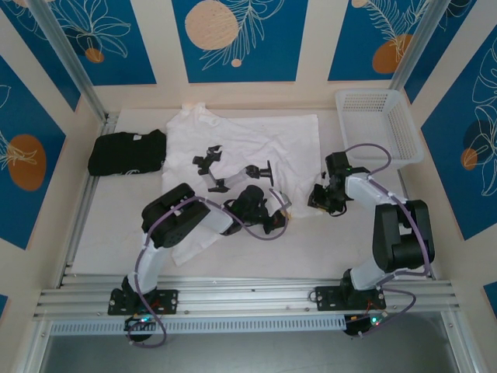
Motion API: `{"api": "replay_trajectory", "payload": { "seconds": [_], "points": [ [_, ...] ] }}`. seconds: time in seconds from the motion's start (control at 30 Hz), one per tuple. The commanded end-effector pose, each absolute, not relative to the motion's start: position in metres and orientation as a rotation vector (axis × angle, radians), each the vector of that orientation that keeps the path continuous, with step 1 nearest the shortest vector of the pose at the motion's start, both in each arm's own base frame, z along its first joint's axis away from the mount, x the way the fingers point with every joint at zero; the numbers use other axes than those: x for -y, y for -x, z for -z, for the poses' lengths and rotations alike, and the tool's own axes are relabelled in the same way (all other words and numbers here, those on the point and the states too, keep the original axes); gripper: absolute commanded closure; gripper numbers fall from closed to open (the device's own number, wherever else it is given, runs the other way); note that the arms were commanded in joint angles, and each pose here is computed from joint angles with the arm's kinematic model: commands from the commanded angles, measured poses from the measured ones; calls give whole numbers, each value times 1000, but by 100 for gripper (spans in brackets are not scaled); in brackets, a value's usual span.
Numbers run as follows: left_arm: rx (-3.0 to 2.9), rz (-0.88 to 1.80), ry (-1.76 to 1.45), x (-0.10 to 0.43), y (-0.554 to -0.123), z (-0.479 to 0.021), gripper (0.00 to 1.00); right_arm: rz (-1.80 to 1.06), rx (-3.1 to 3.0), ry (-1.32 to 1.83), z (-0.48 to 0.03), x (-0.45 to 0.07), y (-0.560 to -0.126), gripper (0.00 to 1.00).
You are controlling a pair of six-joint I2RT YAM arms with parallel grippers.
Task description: Fold the inside-out t-shirt
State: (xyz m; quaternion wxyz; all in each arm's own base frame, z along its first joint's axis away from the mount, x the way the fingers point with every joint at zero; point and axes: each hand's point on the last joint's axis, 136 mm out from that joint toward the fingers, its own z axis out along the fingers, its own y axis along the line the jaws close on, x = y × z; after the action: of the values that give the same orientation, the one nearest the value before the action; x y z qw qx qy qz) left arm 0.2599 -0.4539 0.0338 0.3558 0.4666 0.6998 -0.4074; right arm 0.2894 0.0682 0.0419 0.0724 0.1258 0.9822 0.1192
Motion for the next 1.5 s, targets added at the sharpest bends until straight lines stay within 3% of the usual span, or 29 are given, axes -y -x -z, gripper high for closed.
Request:
{"api": "replay_trajectory", "payload": {
  "seconds": [0.0, 0.27, 0.6, 0.8, 1.1, 1.33, 1.47],
  "points": [
    [-1800, 1045, -1227, 458, -257, -27, 100, -297, -2958, -400, -42, -64, -297, 68],
    [-1801, 1050, -1219, 458, -257, -27, 100, -279, -3015, -359, -26, -71, -300, 67],
    [-1800, 1062, -1210, 459, -257, -27, 100, -226, -3051, -317, -20, -74, -295, 79],
    [-1801, 1069, -1206, 459, -257, -26, 100, -130, -3029, -300, -29, -66, -297, 70],
    [-1803, 1072, -1204, 459, -257, -26, 100, -99, -3054, -288, -19, -64, -298, 65],
    [-1807, 1078, -1201, 460, -257, -24, 100, -99, -3083, -273, -11, -67, -297, 65],
    [-1809, 1083, -1198, 460, -257, -23, 100, -112, -3075, -264, -13, -69, -298, 72]
  ]
}}
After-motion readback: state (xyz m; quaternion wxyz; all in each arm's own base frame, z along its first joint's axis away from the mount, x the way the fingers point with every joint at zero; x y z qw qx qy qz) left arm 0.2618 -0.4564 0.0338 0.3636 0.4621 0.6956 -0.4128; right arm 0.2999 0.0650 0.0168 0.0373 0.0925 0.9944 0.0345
